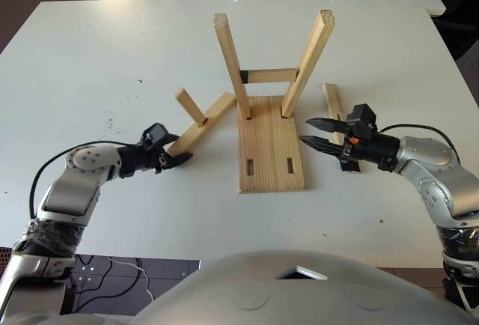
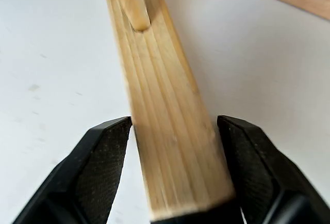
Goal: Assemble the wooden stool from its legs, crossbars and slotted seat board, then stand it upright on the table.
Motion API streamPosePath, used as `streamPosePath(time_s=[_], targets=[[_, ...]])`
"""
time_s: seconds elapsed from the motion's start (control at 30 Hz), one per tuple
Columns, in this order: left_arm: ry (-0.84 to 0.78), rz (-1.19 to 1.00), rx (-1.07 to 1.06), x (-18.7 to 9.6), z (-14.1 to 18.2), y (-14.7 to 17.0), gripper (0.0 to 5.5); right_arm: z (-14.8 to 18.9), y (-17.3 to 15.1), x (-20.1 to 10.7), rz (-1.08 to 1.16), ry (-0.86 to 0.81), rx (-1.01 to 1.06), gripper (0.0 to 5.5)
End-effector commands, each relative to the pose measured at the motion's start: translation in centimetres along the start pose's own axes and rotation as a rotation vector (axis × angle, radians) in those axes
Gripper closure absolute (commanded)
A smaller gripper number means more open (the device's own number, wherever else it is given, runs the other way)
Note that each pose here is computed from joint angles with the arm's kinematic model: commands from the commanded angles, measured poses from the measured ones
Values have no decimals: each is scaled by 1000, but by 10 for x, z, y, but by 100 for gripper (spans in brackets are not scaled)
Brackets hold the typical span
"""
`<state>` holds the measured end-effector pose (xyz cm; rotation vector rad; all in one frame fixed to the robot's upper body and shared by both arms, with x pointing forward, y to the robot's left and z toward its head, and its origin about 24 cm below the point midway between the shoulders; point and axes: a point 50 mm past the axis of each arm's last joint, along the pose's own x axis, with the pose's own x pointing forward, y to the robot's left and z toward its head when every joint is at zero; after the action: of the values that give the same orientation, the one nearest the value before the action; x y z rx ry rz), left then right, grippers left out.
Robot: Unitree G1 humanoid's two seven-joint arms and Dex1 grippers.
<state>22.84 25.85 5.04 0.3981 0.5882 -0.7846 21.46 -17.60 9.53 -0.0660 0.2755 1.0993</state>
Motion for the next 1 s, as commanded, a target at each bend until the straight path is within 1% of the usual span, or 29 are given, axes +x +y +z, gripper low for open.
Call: streamPosePath(time_s=[0.03, 0.17, 0.27, 0.37, 0.43, 0.5, 0.57, 0.6, 0.63, 0.67, 0.7, 0.77, 0.83, 0.87, 0.93, 1.0], targets=[[76, 42, -52, 12, -23, -4, 266, 2, -3, 2, 10, 10, -19, 332], [42, 89, -75, 12, -21, 2, 329, 2, -3, 1, 9, 15, -22, 332], [-9, 101, -111, 14, -17, 6, 339, 2, -4, 2, 4, 12, -23, 332], [-215, 149, -345, 6, 5, 21, 339, 5, -4, 2, 4, 0, -26, 332], [-328, 216, -418, -8, 16, 37, 347, 8, -6, 0, 0, -14, -24, 332], [-507, 302, -337, -32, 40, 53, 347, 13, -10, -5, -9, -28, -26, 332], [-743, 331, -321, -57, 77, 62, 347, 21, -14, -10, -26, -54, -33, 332], [-846, 313, -309, -68, 96, 62, 347, 26, -15, -11, -26, -72, -36, 332], [-924, 276, -289, -77, 111, 59, 347, 32, -15, -11, -18, -93, -38, 332], [-1006, 191, -250, -85, 131, 48, 347, 42, -12, -10, 6, -133, -33, 332], [-1072, 69, -205, -92, 150, 31, 347, 54, -9, -9, 40, -187, -26, 332], [-1113, -198, -107, -96, 176, -11, 347, 83, 0, -7, 120, -318, 0, 332], [-1074, -383, -35, -91, 184, -46, 347, 108, 8, -6, 193, -419, 17, 332], [-1058, -433, -21, -88, 185, -57, 347, 116, 11, -5, 226, -446, 26, 332], [-1043, -501, -31, -84, 185, -69, 347, 130, 18, -4, 297, -468, 49, 332], [-1019, -534, -35, -80, 184, -75, 347, 138, 25, -3, 365, -453, 57, 332]])
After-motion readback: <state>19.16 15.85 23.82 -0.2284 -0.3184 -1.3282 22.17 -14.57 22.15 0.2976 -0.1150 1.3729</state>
